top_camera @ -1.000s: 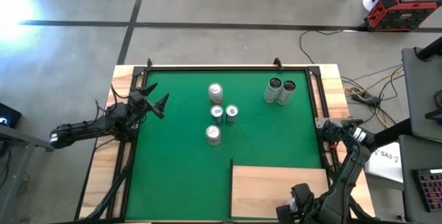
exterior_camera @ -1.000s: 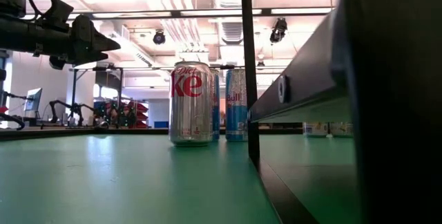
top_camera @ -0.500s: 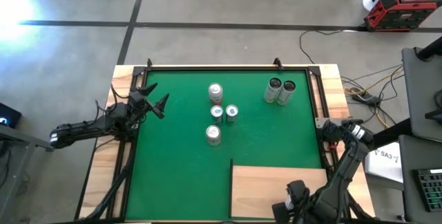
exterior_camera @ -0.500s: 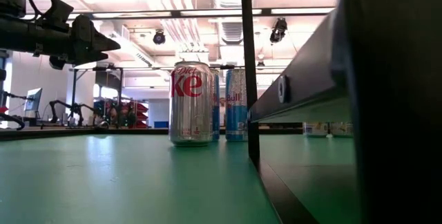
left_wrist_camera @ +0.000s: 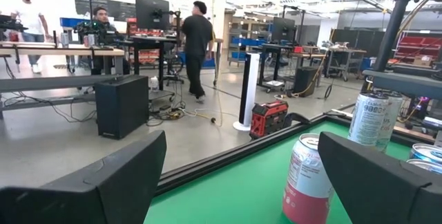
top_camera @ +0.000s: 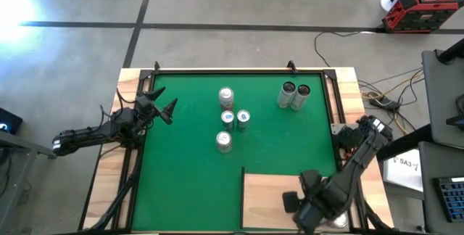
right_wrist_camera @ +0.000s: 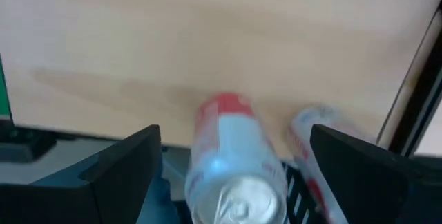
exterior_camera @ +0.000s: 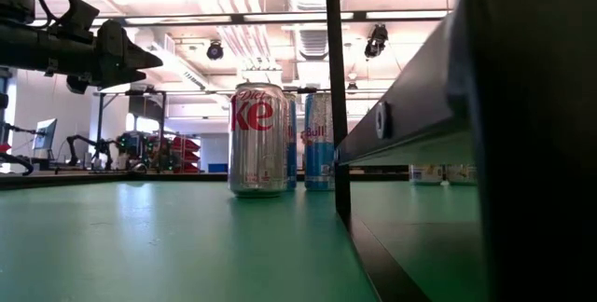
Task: Place canned beverage on shelf
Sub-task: Put the right white-yellow soda can on the shelf
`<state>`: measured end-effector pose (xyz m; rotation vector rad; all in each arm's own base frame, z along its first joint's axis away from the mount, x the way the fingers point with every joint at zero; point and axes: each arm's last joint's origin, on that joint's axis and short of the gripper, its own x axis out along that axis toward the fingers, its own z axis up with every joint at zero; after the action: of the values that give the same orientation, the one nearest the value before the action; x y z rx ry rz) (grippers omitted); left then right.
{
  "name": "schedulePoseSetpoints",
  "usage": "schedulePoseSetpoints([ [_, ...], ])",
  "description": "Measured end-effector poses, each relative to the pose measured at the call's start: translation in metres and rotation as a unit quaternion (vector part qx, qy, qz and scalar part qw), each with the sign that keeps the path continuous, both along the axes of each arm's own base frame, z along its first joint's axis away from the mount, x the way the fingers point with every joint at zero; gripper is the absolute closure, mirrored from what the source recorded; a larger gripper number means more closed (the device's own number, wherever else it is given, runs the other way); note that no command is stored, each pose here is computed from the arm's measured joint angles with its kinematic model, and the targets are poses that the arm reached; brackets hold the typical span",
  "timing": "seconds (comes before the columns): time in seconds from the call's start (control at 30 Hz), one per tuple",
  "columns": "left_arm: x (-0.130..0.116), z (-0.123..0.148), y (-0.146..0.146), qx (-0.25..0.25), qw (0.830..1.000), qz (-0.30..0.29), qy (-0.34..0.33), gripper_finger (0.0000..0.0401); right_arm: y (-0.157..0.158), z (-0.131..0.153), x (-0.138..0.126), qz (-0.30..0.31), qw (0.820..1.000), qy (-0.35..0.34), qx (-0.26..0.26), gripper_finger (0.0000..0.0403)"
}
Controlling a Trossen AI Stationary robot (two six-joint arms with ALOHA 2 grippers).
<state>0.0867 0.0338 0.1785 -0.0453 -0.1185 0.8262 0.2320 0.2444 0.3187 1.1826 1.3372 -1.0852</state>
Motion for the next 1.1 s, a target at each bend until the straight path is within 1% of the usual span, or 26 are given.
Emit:
schedulePoseSetpoints([
  [0.17, 0.000, 0.000, 0.000, 0.000, 1.000, 0.000, 0.000, 0.0038, -0.022, 0.005, 0.007, 0.000, 0.999, -0.002, -0.039, 0.0038],
  [0.27, 0.000, 0.000, 0.000, 0.000, 1.000, 0.000, 0.000, 0.0038, -0.031, 0.006, 0.011, 0.006, 0.999, -0.015, -0.051, 0.0043],
  [0.4, 0.000, 0.000, 0.000, 0.000, 1.000, 0.000, 0.000, 0.0038, -0.047, 0.010, 0.011, 0.021, 0.996, -0.042, -0.077, 0.0071],
  [0.53, 0.000, 0.000, 0.000, 0.000, 1.000, 0.000, 0.000, 0.0038, -0.070, 0.016, 0.009, 0.008, 0.995, -0.049, -0.081, 0.0109],
  [0.63, 0.000, 0.000, 0.000, 0.000, 1.000, 0.000, 0.000, 0.0038, -0.095, 0.020, 0.004, -0.010, 0.994, -0.056, -0.088, 0.0135],
  [0.73, 0.000, 0.000, 0.000, 0.000, 1.000, 0.000, 0.000, 0.0038, -0.129, 0.024, -0.004, -0.035, 0.993, -0.061, -0.096, 0.0149],
  [0.8, 0.000, 0.000, 0.000, 0.000, 1.000, 0.000, 0.000, 0.0038, -0.154, 0.025, -0.010, -0.061, 0.992, -0.061, -0.097, 0.0149],
  [0.9, 0.000, 0.000, 0.000, 0.000, 1.000, 0.000, 0.000, 0.0038, -0.184, 0.025, -0.021, -0.092, 0.990, -0.057, -0.091, 0.0133],
  [1.0, 0.000, 0.000, 0.000, 0.000, 1.000, 0.000, 0.000, 0.0038, -0.207, 0.024, -0.029, -0.116, 0.988, -0.058, -0.080, 0.0108],
  [1.1, 0.000, 0.000, 0.000, 0.000, 1.000, 0.000, 0.000, 0.0038, -0.223, 0.023, -0.030, -0.149, 0.984, -0.062, -0.079, 0.0082],
])
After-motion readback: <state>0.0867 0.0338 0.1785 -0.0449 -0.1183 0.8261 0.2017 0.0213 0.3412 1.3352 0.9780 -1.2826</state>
